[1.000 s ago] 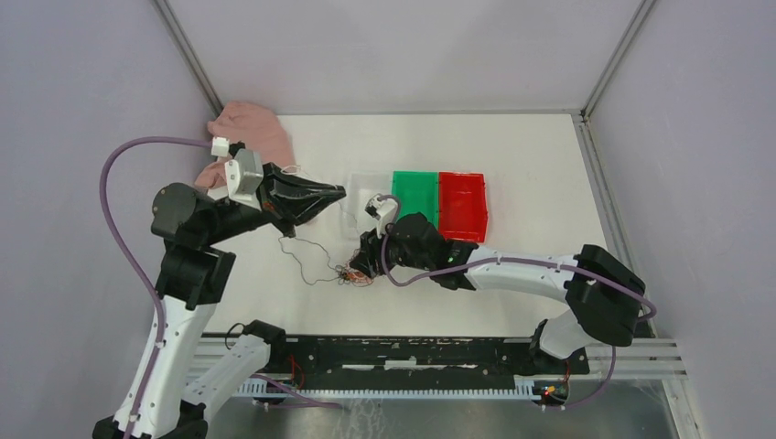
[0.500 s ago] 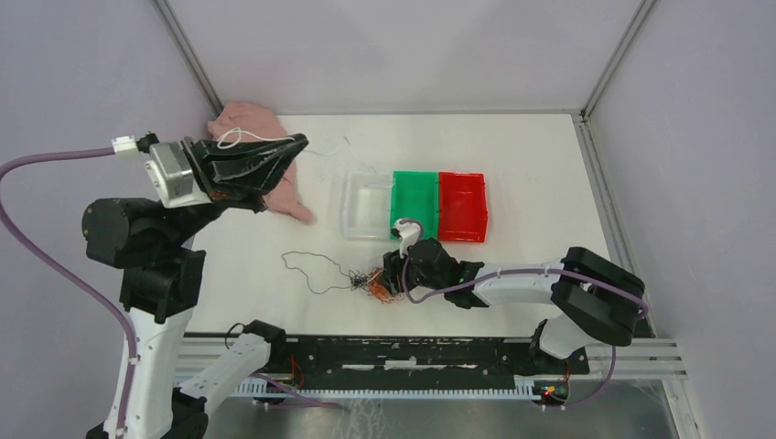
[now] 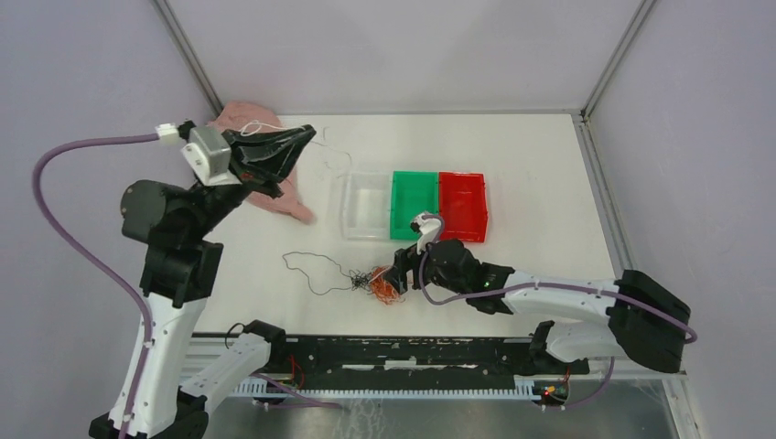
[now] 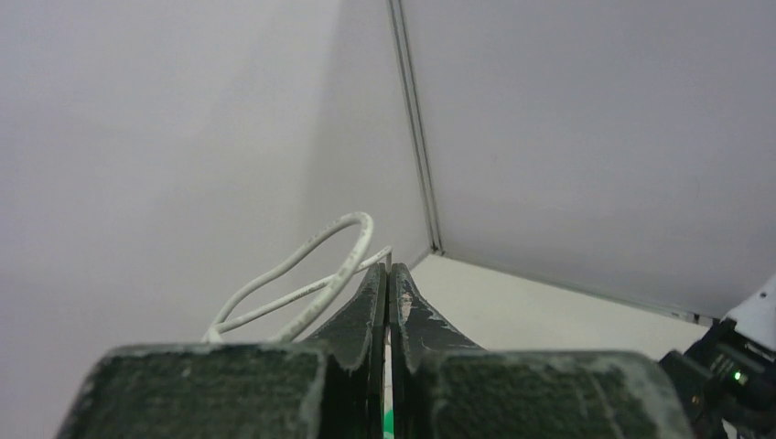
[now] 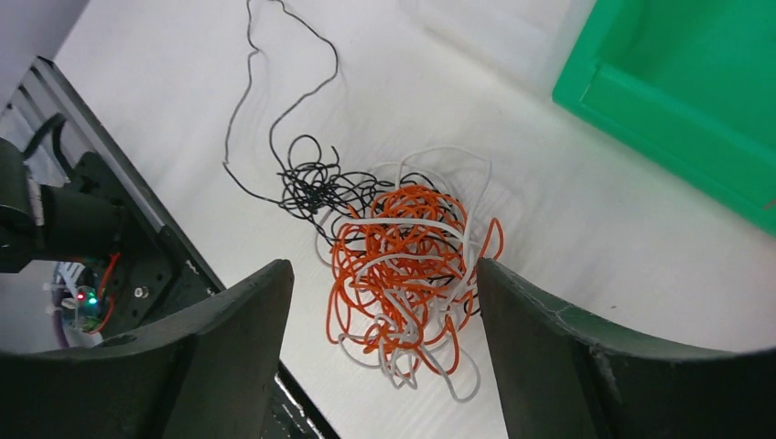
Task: Untangle the cables
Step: Untie the cable, then move the bin to the center of the board.
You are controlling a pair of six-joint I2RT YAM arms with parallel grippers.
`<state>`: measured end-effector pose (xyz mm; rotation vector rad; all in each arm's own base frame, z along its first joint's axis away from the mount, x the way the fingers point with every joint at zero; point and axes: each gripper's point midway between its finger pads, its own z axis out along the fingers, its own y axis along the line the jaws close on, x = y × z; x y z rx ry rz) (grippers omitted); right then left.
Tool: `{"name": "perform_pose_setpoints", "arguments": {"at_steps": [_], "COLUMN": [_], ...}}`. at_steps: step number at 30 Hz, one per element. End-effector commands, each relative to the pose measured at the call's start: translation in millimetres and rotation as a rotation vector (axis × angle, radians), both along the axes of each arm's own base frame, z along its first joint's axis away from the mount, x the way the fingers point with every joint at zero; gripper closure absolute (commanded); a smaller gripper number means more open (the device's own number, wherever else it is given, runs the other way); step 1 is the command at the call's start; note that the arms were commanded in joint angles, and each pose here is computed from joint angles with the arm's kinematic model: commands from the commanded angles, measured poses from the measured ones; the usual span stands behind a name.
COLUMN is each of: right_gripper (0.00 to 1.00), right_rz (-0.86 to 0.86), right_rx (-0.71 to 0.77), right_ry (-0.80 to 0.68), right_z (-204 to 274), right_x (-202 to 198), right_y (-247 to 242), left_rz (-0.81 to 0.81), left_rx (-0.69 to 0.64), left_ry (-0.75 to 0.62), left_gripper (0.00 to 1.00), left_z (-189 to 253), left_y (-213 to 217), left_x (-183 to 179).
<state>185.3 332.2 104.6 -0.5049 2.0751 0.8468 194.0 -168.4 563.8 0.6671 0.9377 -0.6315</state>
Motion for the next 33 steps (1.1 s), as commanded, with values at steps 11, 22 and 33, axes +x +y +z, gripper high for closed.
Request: {"name": "perform_pose_setpoints", "arguments": {"at_steps": [11, 22, 33], "right_gripper": [0.15, 0.16, 0.18], "right_rz": [-0.126, -0.219, -0.243], "right_rx": [0.029, 0.008, -0.016], "right_ry": [-0.181, -0.218, -0.199], "right_z": [108.5, 124.5, 137.1], "right_x": [12.7, 21.3, 14.3], "right_y": [-44.5, -65.8, -84.3], "left_rz": [0.028, 0.027, 0.053], "left_rx": [0.170, 0.241, 0.388], "left_ry": [0.347, 0.508, 0.520], "left_gripper": [0.97, 0.97, 0.97], "left_z": [-168.3, -247.4, -296.4], "left_y": [-18.7, -29.5, -40.0], "left_x": [65.7, 98.9, 147.0]}}
